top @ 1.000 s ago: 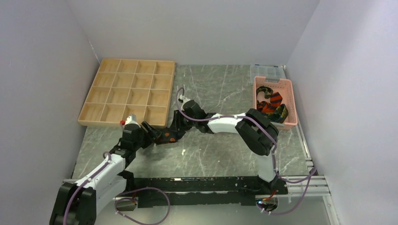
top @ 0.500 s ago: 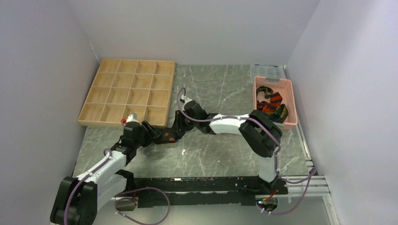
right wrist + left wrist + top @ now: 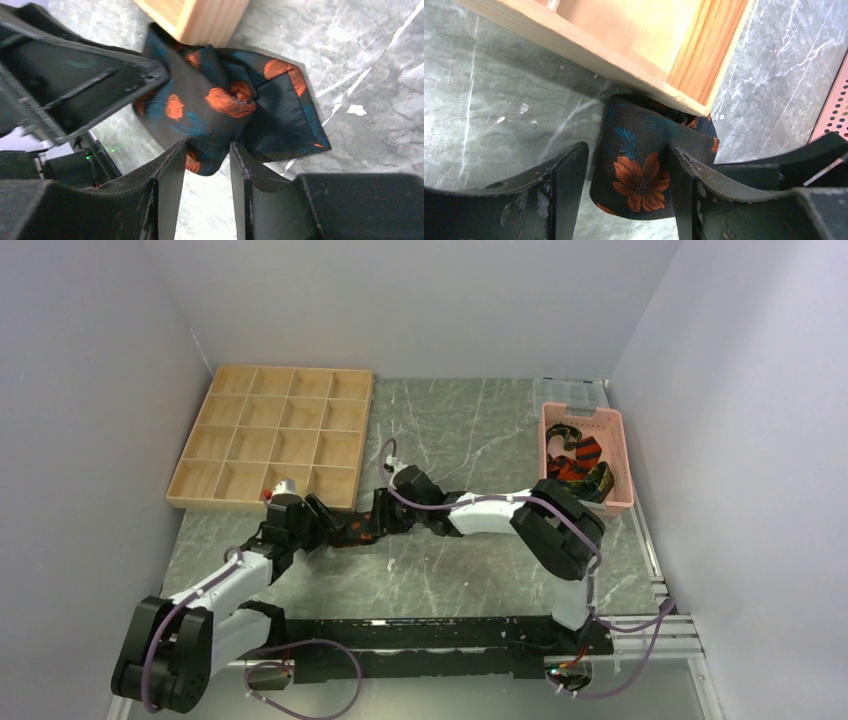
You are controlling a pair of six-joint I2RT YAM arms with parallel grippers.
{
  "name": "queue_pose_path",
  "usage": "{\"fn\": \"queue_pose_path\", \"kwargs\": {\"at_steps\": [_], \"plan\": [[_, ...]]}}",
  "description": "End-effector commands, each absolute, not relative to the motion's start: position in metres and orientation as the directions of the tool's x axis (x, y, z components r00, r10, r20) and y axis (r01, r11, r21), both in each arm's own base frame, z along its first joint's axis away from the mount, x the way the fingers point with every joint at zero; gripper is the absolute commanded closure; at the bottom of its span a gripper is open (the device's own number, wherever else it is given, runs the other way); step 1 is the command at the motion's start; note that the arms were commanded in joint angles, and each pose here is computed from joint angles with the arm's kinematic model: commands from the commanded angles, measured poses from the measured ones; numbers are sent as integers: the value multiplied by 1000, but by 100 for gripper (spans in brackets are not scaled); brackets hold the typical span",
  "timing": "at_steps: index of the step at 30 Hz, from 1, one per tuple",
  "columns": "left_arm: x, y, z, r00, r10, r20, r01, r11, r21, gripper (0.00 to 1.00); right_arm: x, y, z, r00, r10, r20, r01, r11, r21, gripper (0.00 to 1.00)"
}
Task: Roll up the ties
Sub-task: Roll the tie at the center of the board.
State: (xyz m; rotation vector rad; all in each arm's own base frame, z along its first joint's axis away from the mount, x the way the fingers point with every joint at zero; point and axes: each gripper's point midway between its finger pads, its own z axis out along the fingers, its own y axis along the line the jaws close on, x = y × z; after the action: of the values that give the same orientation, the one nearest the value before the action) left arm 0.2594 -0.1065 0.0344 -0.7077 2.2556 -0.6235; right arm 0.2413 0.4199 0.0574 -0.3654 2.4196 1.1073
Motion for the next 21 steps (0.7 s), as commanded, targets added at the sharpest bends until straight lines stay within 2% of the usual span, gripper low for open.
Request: {"fn": "queue_pose_path", "kwargs": {"at_steps": [1,6,11,12,21], "plan": [[262,-105,47,-609,-618,-498,-269,751,-603,34,253,434,60,-862,-27,-506,-409,627,663,58],[250,-99,55,-621,-588,-519,-257,778,-574,21,264,433,41,-855,-45,-518,-407,677,613,58],[246,-99,58,-637,-580,-509,-244,777,-581,14,266,425,25,-857,-50,-513,-394,705,589,58],[247,-99,57,-643,-580,-500,-245,774,-584,7,265,423,23,-859,-52,-510,-392,708,588,59],[271,-117,52,-723,-571,-390,-175,697,-696,6,265,415,16,-863,-56,-502,-384,719,580,58]]}}
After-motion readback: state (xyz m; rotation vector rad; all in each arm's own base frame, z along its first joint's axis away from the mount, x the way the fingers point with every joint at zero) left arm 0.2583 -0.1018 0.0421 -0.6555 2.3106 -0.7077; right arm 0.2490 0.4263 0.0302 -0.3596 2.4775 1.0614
